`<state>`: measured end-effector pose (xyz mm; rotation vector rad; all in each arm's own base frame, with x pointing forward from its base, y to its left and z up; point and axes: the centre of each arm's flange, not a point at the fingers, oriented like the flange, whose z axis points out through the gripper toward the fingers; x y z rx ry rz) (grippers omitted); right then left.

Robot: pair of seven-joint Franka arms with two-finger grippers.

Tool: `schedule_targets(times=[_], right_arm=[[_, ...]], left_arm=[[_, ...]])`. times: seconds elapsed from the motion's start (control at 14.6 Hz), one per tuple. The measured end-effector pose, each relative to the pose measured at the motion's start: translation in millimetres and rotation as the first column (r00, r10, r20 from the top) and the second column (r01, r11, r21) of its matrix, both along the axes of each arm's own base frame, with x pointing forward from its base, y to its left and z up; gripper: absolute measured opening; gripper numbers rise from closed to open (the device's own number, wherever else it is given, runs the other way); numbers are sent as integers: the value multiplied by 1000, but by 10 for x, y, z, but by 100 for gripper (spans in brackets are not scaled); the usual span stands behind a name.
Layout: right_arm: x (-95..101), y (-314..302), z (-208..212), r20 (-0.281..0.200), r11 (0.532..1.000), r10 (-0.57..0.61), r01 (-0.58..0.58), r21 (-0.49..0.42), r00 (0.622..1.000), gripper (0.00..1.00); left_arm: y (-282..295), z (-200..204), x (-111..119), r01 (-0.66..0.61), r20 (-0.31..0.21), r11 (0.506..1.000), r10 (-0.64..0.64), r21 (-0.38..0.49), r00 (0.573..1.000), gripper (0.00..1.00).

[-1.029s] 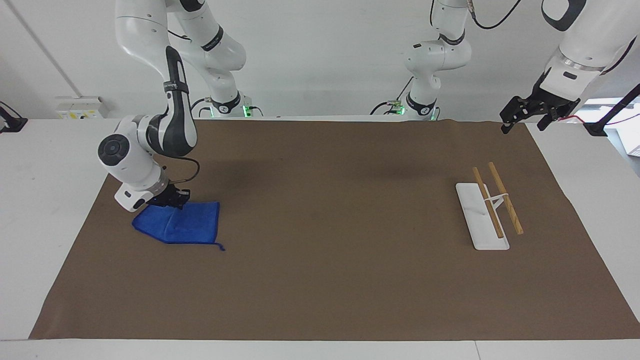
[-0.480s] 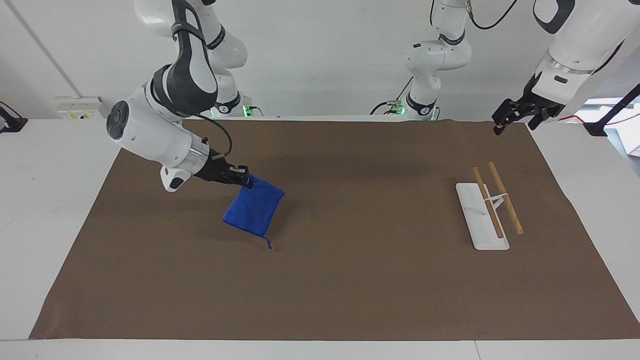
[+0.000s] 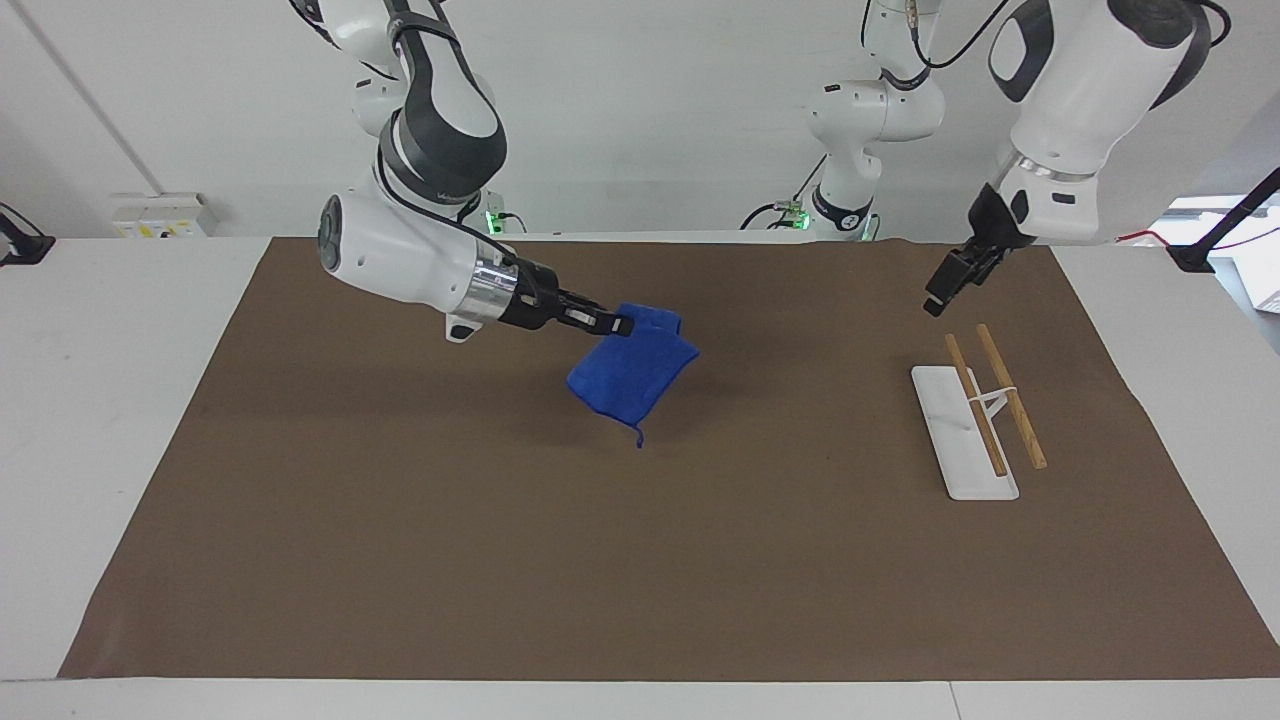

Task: Right arm passes towel to left arm to hang
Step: 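Carry the towel toward center while the left gripper reaches toward it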

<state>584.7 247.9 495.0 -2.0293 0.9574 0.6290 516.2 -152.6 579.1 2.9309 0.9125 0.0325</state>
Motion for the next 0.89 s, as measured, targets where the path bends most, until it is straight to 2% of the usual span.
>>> schedule_targets(times=[0.21,0.48,0.69,0.89], right_arm=[[-74,385,58,-67,994,-109,110,21,992,5],[-222,764,73,-103,989,-145,147,13,984,5],[-288,896,70,-110,990,-142,144,10,984,5],[-284,900,64,-108,989,-149,151,9,983,5]], left_arm=[[-559,-173,-132,-107,31,994,108,-32,994,100],[-1078,-193,-336,-197,46,978,201,-66,979,100],[-1284,-261,-390,-230,60,969,236,-90,970,100],[-1358,-429,-310,-240,60,965,247,-102,967,100]])
